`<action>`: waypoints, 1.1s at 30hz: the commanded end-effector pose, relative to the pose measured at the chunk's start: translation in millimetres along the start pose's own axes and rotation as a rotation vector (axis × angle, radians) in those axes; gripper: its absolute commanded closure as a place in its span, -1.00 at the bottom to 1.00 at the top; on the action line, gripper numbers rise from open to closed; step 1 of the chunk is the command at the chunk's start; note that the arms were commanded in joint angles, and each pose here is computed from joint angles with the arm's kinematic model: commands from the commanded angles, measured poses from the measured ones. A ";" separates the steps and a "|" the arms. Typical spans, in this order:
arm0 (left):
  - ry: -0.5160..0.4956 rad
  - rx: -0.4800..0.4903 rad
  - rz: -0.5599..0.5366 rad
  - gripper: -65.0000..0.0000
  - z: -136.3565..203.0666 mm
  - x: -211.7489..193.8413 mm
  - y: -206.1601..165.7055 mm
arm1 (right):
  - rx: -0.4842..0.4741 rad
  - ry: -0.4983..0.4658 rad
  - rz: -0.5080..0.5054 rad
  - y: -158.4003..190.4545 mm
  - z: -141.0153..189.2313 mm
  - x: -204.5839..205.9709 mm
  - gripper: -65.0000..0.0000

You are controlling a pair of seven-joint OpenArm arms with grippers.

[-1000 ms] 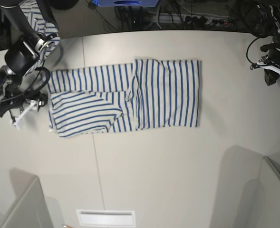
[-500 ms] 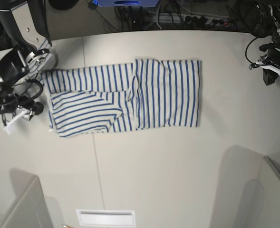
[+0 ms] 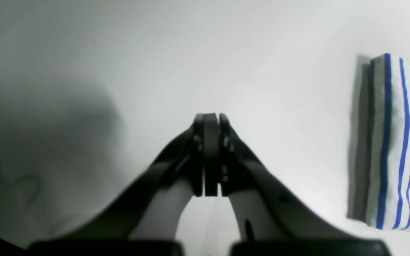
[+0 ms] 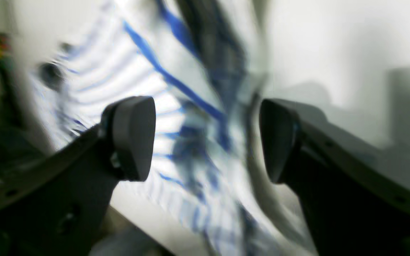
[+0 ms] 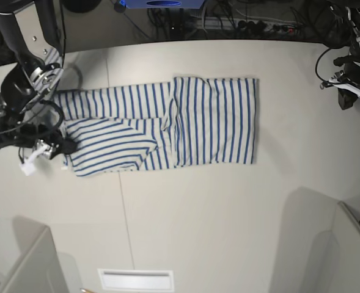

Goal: Fold the T-shirt properly
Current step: 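Move the right gripper to the strip's sleeve end and grasp it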

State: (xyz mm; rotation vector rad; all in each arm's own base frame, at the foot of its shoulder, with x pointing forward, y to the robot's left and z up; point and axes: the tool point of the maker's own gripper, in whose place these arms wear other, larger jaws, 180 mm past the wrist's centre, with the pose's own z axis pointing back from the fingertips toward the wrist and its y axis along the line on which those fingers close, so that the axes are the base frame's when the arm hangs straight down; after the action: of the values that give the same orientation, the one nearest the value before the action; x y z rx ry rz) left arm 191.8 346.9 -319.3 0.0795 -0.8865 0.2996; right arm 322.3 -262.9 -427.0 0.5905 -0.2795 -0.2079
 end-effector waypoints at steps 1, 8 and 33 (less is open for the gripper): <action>-0.035 -0.007 -0.020 1.00 2.6 11.1 -0.5 | -0.063 0.022 0.030 -10.8 14.1 4.5 -0.33; -0.019 0.049 -0.072 1.00 1.2 9.6 7.9 | -0.110 0.132 0.025 -30.6 5.5 -37.2 -0.33; -0.010 0.069 -0.077 1.00 1.3 4.4 9.0 | 0.153 0.153 0.067 42.0 -53.7 -62.4 -0.33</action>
State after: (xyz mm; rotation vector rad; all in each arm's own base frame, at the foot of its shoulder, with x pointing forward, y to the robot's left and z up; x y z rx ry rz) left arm 185.3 353.9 -327.0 0.1662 -0.8433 0.2800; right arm 318.1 -173.4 -435.8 0.8417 -0.3253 -0.1222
